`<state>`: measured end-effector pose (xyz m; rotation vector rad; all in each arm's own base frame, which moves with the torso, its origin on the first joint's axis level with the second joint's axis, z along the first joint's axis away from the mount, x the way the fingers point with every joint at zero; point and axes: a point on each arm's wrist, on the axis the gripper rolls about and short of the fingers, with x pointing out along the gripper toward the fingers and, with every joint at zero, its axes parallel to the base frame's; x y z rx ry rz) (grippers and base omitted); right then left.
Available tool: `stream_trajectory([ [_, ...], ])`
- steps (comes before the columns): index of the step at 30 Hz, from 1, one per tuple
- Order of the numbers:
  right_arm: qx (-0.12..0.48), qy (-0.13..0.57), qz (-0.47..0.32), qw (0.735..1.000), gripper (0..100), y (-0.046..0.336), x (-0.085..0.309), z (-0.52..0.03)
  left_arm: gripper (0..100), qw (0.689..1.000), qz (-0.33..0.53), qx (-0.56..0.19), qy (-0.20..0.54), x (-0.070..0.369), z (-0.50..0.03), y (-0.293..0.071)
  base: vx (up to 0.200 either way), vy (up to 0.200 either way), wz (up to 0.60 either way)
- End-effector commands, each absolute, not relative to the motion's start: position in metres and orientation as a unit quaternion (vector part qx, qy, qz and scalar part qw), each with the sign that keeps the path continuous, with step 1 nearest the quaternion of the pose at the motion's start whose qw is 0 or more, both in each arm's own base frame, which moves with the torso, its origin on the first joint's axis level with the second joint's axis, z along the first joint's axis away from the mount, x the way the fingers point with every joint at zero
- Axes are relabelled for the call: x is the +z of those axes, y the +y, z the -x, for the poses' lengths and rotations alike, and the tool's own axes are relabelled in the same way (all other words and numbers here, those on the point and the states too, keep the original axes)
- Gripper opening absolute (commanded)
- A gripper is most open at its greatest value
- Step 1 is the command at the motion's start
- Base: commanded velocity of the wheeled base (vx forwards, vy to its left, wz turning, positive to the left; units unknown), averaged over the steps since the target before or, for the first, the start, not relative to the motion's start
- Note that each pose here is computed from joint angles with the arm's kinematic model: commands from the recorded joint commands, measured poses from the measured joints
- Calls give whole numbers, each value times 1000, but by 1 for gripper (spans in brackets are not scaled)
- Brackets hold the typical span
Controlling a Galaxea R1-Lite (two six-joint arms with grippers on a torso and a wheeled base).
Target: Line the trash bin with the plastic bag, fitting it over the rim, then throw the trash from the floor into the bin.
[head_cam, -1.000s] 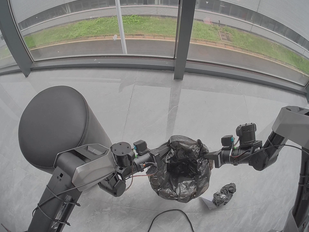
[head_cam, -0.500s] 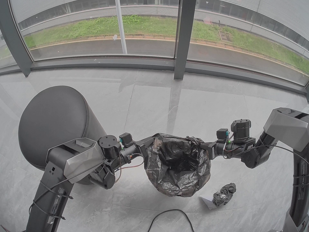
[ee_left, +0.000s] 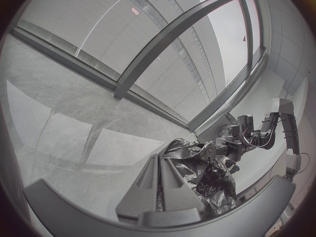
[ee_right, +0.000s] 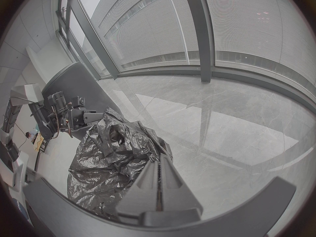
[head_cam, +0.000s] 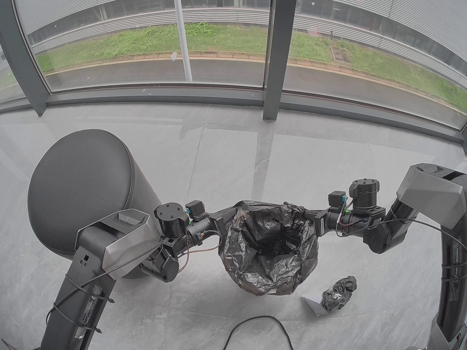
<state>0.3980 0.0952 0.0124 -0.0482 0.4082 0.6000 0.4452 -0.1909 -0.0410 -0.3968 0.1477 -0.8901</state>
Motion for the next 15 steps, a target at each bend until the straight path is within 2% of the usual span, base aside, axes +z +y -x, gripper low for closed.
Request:
stream_trajectory([
  [1, 291, 202, 22, 935, 100, 94, 9, -399, 0, 882, 190, -428, 61, -35, -453, -192, 0, 0, 0],
  [15, 265, 203, 23, 942, 100, 87, 8, -401, 0, 881, 191, -427, 69, -41, -453, -193, 0, 0, 0],
])
